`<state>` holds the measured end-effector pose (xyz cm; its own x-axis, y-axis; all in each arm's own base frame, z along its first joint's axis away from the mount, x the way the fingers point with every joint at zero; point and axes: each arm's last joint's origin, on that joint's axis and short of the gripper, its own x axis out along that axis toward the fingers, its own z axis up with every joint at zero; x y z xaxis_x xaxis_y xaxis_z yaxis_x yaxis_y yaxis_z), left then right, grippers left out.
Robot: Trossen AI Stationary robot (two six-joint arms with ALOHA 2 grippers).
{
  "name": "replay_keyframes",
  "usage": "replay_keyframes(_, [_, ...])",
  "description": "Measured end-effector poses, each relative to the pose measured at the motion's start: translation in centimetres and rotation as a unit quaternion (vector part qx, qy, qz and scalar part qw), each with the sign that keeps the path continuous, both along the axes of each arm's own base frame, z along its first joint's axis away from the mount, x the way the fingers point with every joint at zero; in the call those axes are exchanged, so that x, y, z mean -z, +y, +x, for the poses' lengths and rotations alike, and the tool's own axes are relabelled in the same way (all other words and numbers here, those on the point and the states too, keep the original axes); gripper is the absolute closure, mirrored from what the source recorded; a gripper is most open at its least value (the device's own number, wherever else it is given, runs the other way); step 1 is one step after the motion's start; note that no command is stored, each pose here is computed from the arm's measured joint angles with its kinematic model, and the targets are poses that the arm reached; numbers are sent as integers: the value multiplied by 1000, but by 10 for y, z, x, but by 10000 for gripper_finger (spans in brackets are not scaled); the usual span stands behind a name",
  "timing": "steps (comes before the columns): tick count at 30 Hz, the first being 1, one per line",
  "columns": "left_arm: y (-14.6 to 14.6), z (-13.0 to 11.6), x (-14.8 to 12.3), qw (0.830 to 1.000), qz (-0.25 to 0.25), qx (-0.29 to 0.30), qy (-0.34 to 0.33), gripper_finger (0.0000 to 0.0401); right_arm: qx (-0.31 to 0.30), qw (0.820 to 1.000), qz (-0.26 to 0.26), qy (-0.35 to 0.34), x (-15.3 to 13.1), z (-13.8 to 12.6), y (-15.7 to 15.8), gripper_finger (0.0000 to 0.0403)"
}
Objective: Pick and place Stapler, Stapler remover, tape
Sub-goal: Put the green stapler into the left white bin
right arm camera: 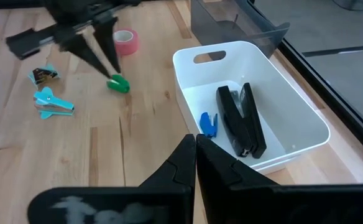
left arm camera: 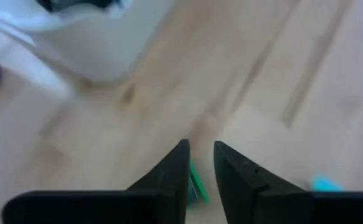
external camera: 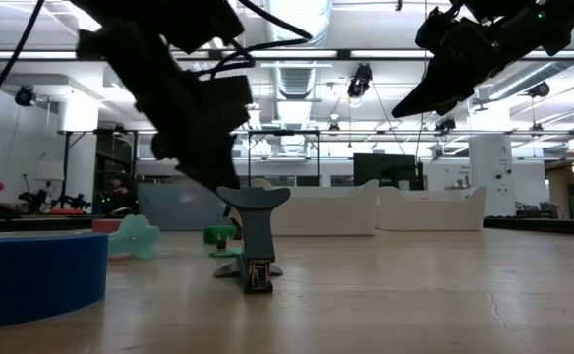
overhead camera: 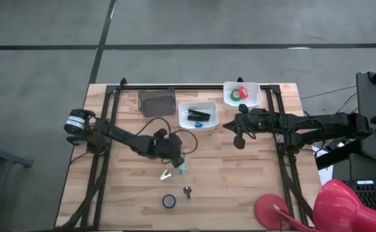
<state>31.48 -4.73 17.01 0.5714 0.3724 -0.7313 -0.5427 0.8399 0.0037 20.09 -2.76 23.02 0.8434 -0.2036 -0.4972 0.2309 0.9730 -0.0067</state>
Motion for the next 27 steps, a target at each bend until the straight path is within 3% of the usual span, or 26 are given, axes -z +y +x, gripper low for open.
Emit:
replay_keyframes(3, [13,5,-3,1000,0,-10,-7,360,0,1000,0,0,0,0,0,394])
replay_keyframes(7, [23,8,-5,999,-45,-7,-10,389,0,1000,0,0,0,0,0,394])
replay_keyframes(11, [22,7,-4,996,-90,-15,-11,384,-1,1000,-1,3,2,0,0,394])
replay_keyframes(15, [17,4,0,994,-107,-30,3,338,-1,1000,-1,5,3,-1,0,394])
replay_keyframes(20, [11,4,3,993,-117,-33,3,250,0,1000,1,4,3,-1,0,394])
replay_keyframes(23, [9,3,3,994,-108,-32,8,207,0,1000,1,4,3,-1,0,394])
replay_keyframes(27, [11,-1,7,996,-82,-42,14,179,0,1000,2,3,2,-1,0,394])
